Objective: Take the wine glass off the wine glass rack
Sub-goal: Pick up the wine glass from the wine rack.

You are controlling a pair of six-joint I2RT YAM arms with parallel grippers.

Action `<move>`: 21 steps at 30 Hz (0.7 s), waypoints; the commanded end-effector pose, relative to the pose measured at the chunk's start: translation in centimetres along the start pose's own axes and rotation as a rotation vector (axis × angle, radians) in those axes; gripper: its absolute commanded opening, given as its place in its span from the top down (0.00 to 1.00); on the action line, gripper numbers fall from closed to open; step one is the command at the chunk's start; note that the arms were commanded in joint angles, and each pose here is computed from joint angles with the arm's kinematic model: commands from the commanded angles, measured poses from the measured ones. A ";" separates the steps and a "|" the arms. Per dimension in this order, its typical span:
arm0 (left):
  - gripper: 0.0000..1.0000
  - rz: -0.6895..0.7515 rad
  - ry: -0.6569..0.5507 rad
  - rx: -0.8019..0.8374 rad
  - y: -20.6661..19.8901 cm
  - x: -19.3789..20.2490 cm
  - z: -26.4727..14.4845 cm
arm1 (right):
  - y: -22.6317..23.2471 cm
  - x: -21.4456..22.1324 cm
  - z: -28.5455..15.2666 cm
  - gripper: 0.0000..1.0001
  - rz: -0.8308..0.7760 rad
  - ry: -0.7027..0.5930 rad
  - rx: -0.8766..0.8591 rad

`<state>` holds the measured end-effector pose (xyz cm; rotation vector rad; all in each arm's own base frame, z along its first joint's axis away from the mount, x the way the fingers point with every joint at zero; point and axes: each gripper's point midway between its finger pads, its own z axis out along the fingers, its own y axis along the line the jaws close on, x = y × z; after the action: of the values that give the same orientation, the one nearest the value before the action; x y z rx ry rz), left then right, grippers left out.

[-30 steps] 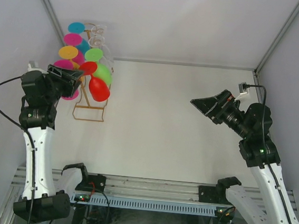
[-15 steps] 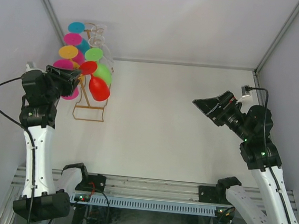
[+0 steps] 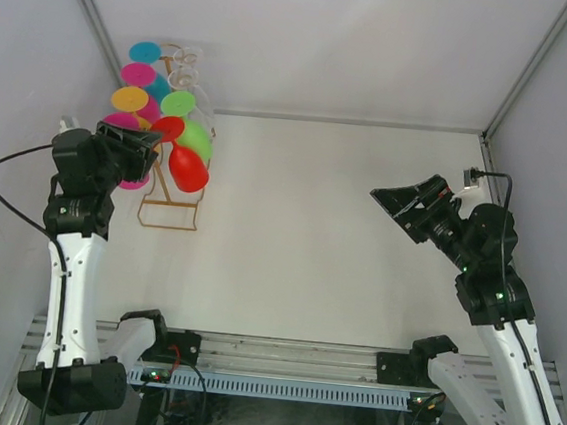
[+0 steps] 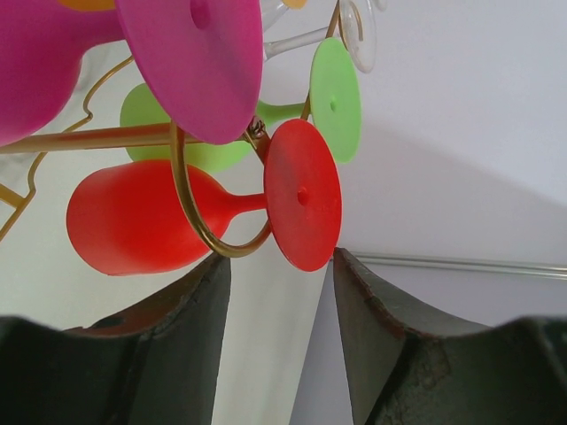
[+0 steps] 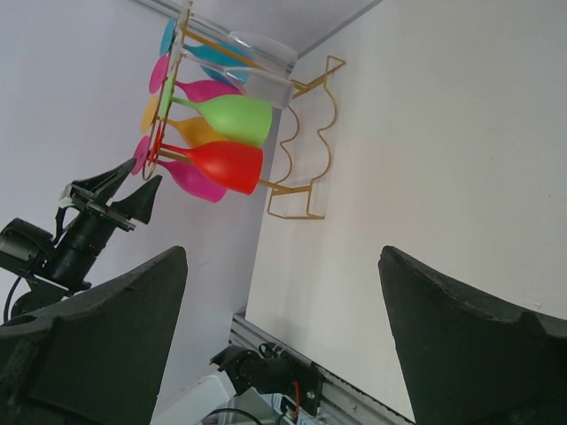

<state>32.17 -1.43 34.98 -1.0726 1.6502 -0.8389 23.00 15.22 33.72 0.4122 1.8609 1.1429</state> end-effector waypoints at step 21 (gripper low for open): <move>0.70 -0.066 -0.033 0.018 0.3 0.7 0.8 | -1.8 -2.6 -2.1 0.11 0.070 -0.153 0.073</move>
<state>32.78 -1.90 33.73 -1.1247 1.6414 -0.8408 23.01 11.97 33.45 0.5668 1.8040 1.0568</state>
